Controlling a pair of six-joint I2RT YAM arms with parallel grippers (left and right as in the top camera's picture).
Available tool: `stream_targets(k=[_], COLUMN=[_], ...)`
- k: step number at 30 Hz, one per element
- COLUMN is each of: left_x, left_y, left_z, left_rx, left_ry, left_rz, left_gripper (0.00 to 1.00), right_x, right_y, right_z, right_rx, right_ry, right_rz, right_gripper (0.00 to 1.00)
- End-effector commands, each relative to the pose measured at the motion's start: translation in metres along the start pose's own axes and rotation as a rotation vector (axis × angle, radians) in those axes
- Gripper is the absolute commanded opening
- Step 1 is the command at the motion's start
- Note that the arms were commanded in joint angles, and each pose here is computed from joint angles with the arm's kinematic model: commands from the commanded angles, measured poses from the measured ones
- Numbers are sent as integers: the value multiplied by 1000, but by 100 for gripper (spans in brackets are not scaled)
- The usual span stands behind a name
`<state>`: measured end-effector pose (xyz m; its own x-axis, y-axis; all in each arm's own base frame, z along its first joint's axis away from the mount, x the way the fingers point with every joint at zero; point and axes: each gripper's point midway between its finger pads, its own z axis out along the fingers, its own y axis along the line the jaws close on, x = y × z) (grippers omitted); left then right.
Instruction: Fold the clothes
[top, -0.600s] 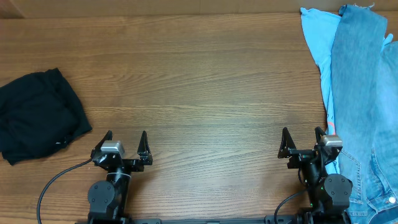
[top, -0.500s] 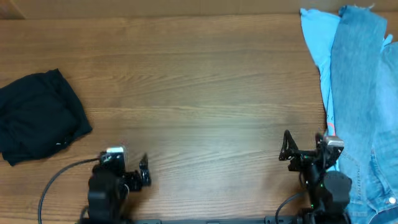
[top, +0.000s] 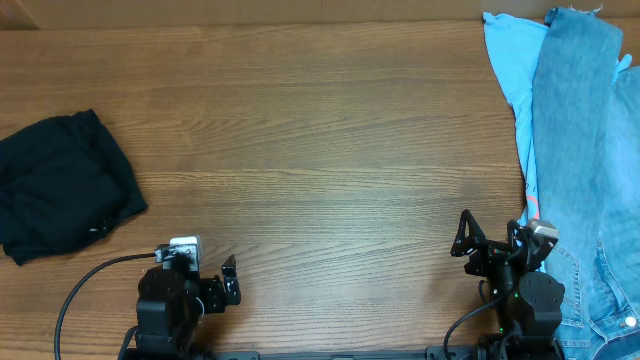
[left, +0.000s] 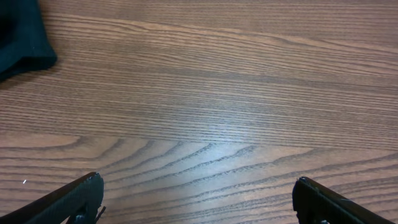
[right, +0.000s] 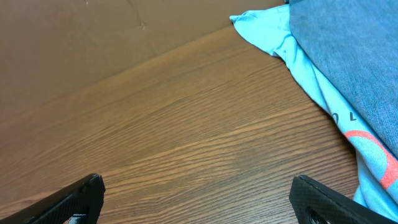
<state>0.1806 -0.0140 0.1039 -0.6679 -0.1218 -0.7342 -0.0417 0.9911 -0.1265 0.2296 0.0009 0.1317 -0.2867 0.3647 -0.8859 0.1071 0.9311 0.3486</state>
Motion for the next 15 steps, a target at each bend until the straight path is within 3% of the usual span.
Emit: stream_targets(k=[1,11,15], left_x=[-8,-8,-12], left_y=[-1,-1,30], left_z=[-5,-5,-7], left_rx=[3,1,-180], left_ry=[-23,-22,-52], left_rz=[-9,-8,-2], left_gripper=[100,100,100], right_x=[3,3,3], right_y=[-4,-4,-4], right_z=[0,0,0], right_rx=[21,20,21], right_ry=[11,12,11], right_rz=[7,7,7], right_gripper=[100,100,100])
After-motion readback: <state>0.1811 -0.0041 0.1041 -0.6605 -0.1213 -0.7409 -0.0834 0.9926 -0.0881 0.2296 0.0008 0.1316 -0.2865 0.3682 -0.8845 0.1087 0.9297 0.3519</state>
